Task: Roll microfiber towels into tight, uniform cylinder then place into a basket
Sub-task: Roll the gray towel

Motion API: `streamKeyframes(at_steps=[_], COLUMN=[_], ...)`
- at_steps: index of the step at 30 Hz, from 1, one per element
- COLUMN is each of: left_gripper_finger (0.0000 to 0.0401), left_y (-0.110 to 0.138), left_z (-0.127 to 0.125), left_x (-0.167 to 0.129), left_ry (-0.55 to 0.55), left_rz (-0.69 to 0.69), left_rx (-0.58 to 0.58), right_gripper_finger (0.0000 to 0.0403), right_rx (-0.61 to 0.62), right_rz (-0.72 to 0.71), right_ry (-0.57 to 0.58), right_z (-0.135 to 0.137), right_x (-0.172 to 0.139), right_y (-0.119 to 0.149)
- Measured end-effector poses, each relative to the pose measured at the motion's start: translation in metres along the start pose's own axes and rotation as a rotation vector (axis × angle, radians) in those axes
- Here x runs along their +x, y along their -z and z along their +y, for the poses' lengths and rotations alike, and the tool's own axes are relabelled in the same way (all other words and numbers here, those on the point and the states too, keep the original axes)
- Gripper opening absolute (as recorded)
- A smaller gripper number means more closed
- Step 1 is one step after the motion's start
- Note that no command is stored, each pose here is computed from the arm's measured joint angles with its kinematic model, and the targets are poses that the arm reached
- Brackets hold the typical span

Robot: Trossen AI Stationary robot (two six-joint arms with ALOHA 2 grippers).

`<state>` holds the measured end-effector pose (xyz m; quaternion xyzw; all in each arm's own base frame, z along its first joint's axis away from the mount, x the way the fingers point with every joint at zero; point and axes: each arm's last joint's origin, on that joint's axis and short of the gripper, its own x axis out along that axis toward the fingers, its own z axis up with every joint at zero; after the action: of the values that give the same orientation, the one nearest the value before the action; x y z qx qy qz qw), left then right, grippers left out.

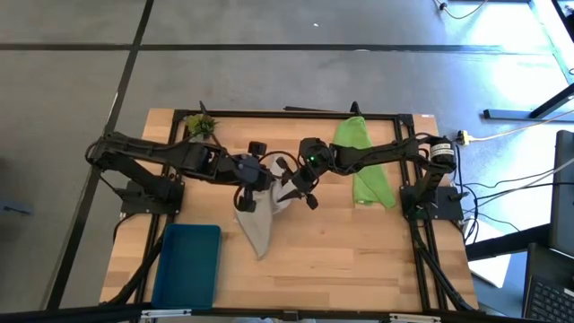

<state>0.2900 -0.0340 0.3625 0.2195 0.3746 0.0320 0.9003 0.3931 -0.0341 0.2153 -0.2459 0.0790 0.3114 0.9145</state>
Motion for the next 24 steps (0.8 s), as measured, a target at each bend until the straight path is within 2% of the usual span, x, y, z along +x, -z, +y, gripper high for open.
streamKeyframes(at_steps=[24], left_gripper_finger=[0.0000], left_y=[-0.009], left_z=[0.018], left_x=[-0.042], left_ry=[0.019], left_rz=[0.064], left_rx=[0.037], right_gripper_finger=[0.0122], right_rx=[-0.010], right_rz=[0.047], right_ry=[-0.023], right_z=[0.003], right_x=[-0.001], right_y=[0.005])
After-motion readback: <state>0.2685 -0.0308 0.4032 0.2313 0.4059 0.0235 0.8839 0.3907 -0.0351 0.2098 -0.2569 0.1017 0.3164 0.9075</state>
